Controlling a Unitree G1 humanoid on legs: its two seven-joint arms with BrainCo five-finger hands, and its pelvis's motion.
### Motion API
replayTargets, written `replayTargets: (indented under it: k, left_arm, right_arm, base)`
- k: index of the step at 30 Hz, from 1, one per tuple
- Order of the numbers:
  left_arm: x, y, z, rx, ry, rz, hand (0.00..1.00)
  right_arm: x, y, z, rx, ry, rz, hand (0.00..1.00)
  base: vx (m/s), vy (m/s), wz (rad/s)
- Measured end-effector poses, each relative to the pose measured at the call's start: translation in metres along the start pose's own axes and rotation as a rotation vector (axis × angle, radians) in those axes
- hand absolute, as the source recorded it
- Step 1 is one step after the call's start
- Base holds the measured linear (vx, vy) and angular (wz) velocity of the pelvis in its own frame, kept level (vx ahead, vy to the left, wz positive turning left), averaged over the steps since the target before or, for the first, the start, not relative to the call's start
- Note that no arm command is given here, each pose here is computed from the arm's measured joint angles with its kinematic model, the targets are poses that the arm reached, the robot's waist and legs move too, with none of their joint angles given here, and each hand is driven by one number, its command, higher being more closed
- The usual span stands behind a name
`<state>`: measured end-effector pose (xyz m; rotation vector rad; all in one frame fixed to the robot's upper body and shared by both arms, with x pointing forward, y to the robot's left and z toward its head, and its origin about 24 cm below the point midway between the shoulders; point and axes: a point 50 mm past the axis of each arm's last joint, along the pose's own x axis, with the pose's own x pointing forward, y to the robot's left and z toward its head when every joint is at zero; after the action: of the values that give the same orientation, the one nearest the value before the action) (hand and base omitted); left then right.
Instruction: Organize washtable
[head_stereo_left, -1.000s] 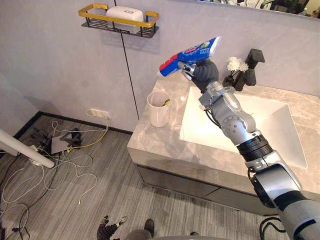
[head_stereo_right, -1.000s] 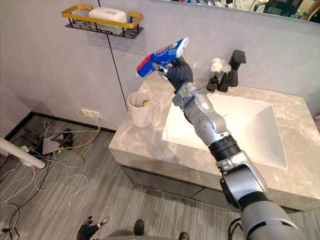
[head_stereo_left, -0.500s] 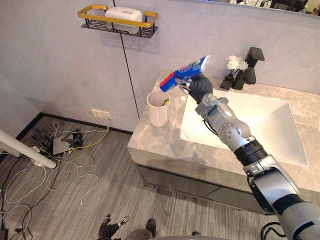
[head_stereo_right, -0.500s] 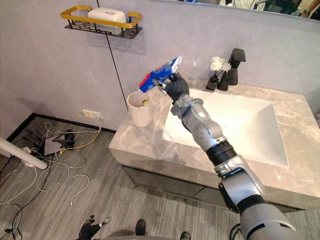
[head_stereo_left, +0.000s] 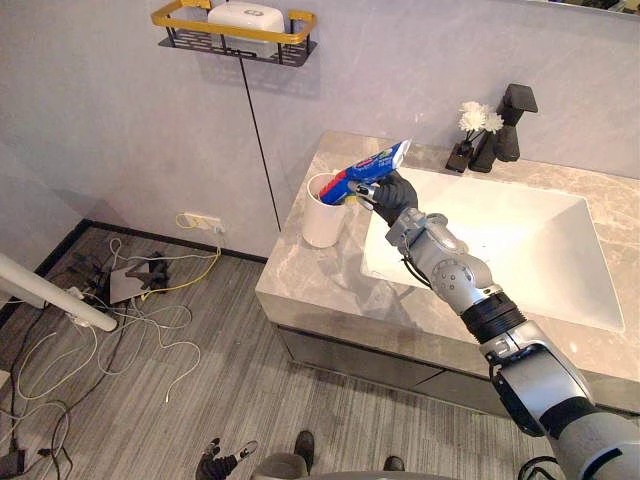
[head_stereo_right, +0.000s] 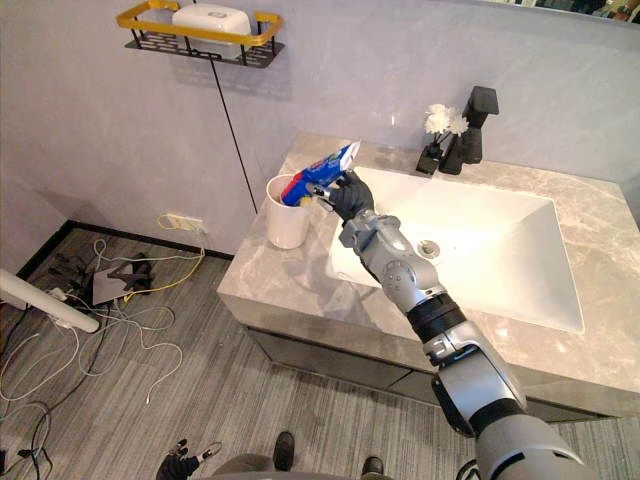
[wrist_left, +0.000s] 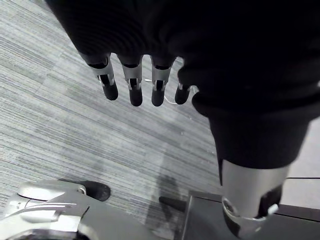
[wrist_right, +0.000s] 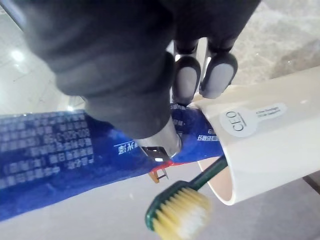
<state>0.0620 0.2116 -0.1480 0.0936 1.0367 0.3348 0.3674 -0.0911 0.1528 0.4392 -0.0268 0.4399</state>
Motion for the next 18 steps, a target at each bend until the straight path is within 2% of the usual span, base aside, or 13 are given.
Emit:
replayTargets:
  k: [18]
  left_arm:
    - [-0.0002, 0.0003, -0.0029, -0.019, 0.015, -0.002, 0.0]
  right_arm:
    - [0.0001, -0.0025, -0.0005, -0.027, 0.003, -0.011, 1.0]
  base:
    - [0.0, 0.0, 0.0]
